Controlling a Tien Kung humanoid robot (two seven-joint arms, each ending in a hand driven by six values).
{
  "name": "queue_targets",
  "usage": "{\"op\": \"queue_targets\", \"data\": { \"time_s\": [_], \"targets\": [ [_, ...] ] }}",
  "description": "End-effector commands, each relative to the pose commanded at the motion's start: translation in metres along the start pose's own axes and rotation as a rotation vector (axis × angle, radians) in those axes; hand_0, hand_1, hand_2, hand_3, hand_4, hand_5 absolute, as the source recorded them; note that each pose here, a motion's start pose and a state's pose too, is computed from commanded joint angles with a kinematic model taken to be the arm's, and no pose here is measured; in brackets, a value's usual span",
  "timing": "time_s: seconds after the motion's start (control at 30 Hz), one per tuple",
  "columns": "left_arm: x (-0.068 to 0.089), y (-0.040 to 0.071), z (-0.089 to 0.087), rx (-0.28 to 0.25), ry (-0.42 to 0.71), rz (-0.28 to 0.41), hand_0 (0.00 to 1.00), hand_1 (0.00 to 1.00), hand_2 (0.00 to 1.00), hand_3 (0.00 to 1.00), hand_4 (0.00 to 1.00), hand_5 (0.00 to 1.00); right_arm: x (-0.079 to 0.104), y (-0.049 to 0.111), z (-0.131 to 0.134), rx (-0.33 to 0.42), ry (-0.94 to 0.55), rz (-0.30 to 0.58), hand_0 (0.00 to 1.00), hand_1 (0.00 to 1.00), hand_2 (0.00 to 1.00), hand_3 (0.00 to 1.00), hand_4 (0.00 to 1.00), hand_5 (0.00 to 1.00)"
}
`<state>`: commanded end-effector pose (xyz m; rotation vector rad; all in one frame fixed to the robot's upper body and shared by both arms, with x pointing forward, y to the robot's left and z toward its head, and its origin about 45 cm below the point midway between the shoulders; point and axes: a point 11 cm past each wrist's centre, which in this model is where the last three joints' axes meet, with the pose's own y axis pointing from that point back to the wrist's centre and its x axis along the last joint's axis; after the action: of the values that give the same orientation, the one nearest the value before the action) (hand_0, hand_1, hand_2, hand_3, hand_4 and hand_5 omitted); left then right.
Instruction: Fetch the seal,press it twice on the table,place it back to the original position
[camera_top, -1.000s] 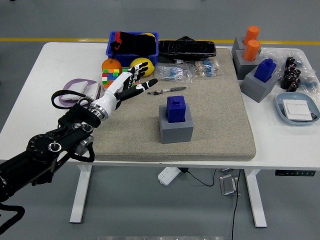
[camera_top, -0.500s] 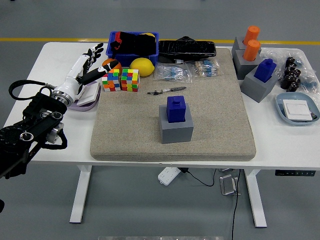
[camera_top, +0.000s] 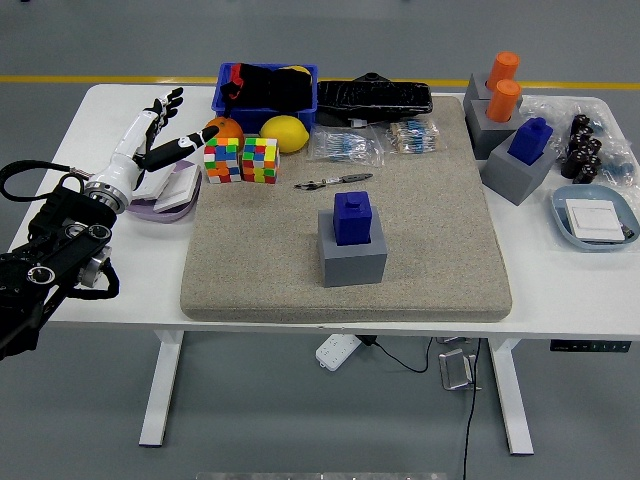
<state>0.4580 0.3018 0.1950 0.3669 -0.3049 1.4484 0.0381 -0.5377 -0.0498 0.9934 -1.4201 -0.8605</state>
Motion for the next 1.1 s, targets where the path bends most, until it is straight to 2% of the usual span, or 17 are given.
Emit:
{"op": "queue_targets", "data": {
  "time_s": [0.03, 0.07, 0.23, 0.27, 0.43, 0.47, 0.83, 0.87, 1.1],
  "targets": [
    [0.001, 0.0, -0.001, 0.001, 0.002, 0.003, 0.998, 0.998, 0.998, 0.998, 0.998, 0.534, -0.001, 0.0, 0.0, -0.007, 0.008, -0.008, 0.935, 0.739, 0.735, 0.732, 0.824, 0.338],
    [0.002, 0.001, -0.002, 0.003, 0.003, 0.006, 0.998, 0.998, 0.998, 0.998, 0.998, 0.529, -0.001, 0.0, 0.001, -0.014, 0.019, -0.015, 0.972, 0.814, 0.811, 0.82, 0.888, 0.437],
    [0.011, 0.002, -0.005, 0.01, 0.004, 0.022, 0.998, 0.998, 0.998, 0.998, 0.998, 0.529, -0.001, 0.0, 0.0, -0.018, 0.035, -0.019, 0.972, 0.814, 0.811, 0.82, 0.888, 0.437],
    [0.012, 0.002, -0.005, 0.011, 0.005, 0.025, 0.998, 0.998, 0.998, 0.998, 0.998, 0.527, 0.0, 0.0, 0.0, -0.016, 0.033, -0.016, 0.976, 0.86, 0.864, 0.84, 0.923, 0.502],
    [0.017, 0.002, -0.004, 0.013, 0.005, 0.031, 0.998, 0.998, 0.998, 0.998, 0.998, 0.527, 0.002, 0.0, -0.005, 0.003, 0.022, 0.004, 0.976, 0.86, 0.864, 0.84, 0.923, 0.502],
    [0.018, 0.002, -0.003, 0.012, 0.007, 0.034, 0.998, 0.998, 0.998, 0.998, 0.998, 0.521, 0.003, 0.001, -0.006, 0.005, 0.023, 0.006, 0.976, 0.855, 0.859, 0.833, 0.889, 0.437],
    [0.044, 0.007, -0.008, 0.016, 0.024, 0.087, 0.998, 0.998, 0.998, 0.998, 0.998, 0.52, 0.017, 0.004, -0.025, 0.045, 0.045, 0.036, 0.975, 0.851, 0.854, 0.826, 0.884, 0.428],
    [0.045, 0.008, -0.008, 0.016, 0.021, 0.088, 0.998, 0.998, 0.998, 0.998, 0.998, 0.514, 0.018, 0.004, -0.025, 0.045, 0.044, 0.039, 0.971, 0.829, 0.814, 0.798, 0.86, 0.393],
    [0.047, 0.003, 0.002, -0.009, 0.01, 0.083, 0.998, 0.998, 0.998, 0.998, 0.998, 0.512, 0.019, 0.005, -0.021, 0.038, 0.039, 0.035, 0.969, 0.821, 0.804, 0.793, 0.855, 0.387]
  ]
}}
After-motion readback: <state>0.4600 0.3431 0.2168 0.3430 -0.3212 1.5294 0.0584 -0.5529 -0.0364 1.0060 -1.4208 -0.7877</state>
